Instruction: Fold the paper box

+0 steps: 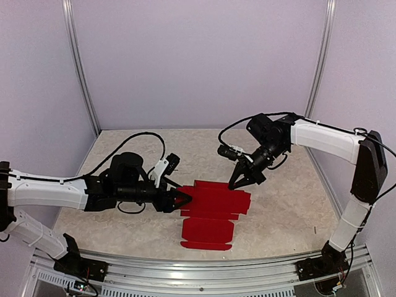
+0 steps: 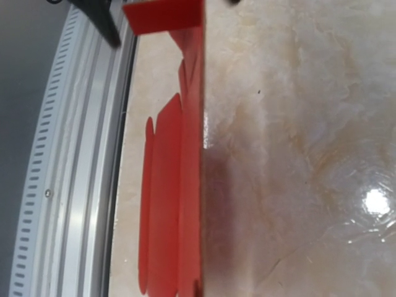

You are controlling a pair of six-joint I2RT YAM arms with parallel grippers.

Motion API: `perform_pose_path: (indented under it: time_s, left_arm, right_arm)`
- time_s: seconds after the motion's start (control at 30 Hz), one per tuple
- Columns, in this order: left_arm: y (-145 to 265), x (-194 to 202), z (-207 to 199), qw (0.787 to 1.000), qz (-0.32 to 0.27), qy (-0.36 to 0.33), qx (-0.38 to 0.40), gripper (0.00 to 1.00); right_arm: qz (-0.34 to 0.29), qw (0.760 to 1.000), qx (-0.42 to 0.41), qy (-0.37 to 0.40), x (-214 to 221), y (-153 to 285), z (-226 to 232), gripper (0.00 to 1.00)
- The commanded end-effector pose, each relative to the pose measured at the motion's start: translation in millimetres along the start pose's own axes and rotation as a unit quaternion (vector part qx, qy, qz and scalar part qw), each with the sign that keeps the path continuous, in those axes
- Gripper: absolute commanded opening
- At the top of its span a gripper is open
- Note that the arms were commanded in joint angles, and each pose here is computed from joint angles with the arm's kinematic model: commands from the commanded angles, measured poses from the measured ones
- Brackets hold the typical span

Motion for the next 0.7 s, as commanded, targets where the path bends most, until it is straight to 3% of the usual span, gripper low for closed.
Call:
perform_pose_path:
  time_s: [0.0,0.2,0.33,0.47,0.67]
  left_arm:
    - [-2.5,15.2,-2.1,1.0,0.003,0.005,0.02,0.56]
    - [-7.5,20.0,1.0,1.0,0.009,0.0,0.019,0.23]
    - [-11.0,19.9,-2.4,0.999,0.008,-0.005,0.036,0.07]
    - [-17.0,21.5,-4.3,0.999,0.02,-0.014,0.04,0.0]
    - [-19.2,19.1,-12.9,0.998,0.025,-0.038,0.05,0.0]
  right_arm:
    - [-0.011,1.0,-0.002,-0.011,0.5,4.6,2.1,0.0]
    - [-0.01,1.0,-0.001,-0.015,-0.4,6.8,4.1,0.02]
    - [-0.01,1.0,-0.005,-0.008,-7.6,14.2,8.7,0.27]
    - [-0.002,1.0,0.012,0.004,-20.1,21.8,5.8,0.41]
    - [0.056,0.997,0.037,0.028,-31.5,4.0,-3.2,0.43]
Point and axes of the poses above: each gripper's point midway between its finger pads, its own y axis back along the fingers, its own z axis along the line the jaws close on, x = y × z, the point moved 5 cm from there along y, back along the fingers, and after that the axes turned 13 degrees about y, right-handed, at the moved point
